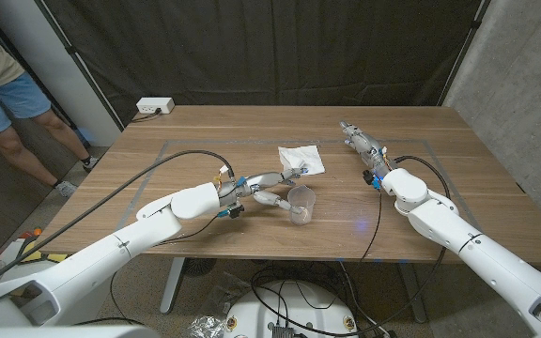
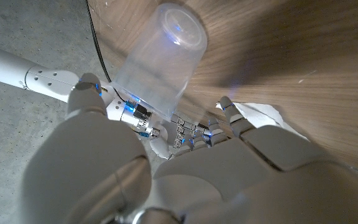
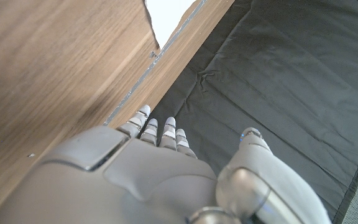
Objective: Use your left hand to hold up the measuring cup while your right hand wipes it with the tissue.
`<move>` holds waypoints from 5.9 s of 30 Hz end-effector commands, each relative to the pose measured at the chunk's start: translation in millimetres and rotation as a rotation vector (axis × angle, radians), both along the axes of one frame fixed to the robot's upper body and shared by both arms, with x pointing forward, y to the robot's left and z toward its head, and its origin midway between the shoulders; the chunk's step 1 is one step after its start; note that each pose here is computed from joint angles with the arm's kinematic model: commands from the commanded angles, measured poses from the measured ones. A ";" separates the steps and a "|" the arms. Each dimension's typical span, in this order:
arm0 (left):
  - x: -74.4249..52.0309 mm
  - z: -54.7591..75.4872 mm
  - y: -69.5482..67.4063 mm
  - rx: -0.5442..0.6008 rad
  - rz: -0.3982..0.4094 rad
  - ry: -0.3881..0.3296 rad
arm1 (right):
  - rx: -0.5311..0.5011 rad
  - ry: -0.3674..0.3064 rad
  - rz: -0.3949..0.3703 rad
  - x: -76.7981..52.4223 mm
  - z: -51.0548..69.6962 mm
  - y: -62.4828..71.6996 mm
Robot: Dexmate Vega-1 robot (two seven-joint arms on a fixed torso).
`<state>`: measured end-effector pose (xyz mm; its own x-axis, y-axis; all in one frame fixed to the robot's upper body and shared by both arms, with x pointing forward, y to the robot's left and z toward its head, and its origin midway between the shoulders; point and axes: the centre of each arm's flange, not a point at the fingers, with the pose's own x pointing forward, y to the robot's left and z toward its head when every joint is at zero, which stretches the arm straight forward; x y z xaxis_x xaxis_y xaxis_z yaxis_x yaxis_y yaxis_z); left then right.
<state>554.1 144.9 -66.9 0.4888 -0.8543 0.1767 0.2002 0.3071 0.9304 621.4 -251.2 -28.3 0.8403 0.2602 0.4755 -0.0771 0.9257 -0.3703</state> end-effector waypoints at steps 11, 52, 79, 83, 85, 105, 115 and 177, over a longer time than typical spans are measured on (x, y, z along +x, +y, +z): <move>11.5 -12.7 -31.8 -0.073 -0.095 0.078 | 0.013 -0.002 0.001 1.0 -0.8 -3.7; -2.6 14.9 -2.7 -0.370 0.081 -0.133 | -0.202 -0.081 -0.030 -0.4 13.4 25.7; -17.8 47.0 39.0 -0.463 0.152 -0.159 | -0.494 -0.146 -0.082 8.9 29.1 67.4; -20.4 49.6 46.7 -0.479 0.165 -0.164 | -0.539 -0.158 -0.088 10.7 34.6 75.7; -21.5 50.8 50.7 -0.485 0.176 -0.170 | -0.564 -0.165 -0.092 11.5 36.6 79.3; -26.2 63.4 77.5 -0.566 0.192 -0.168 | -0.809 -0.219 -0.133 17.0 37.2 114.4; -28.4 69.0 88.2 -0.593 0.197 -0.174 | -0.922 -0.240 -0.175 20.6 33.6 129.3; -27.8 74.7 100.8 -0.614 0.190 -0.188 | -1.287 -0.186 -0.354 33.2 10.2 140.6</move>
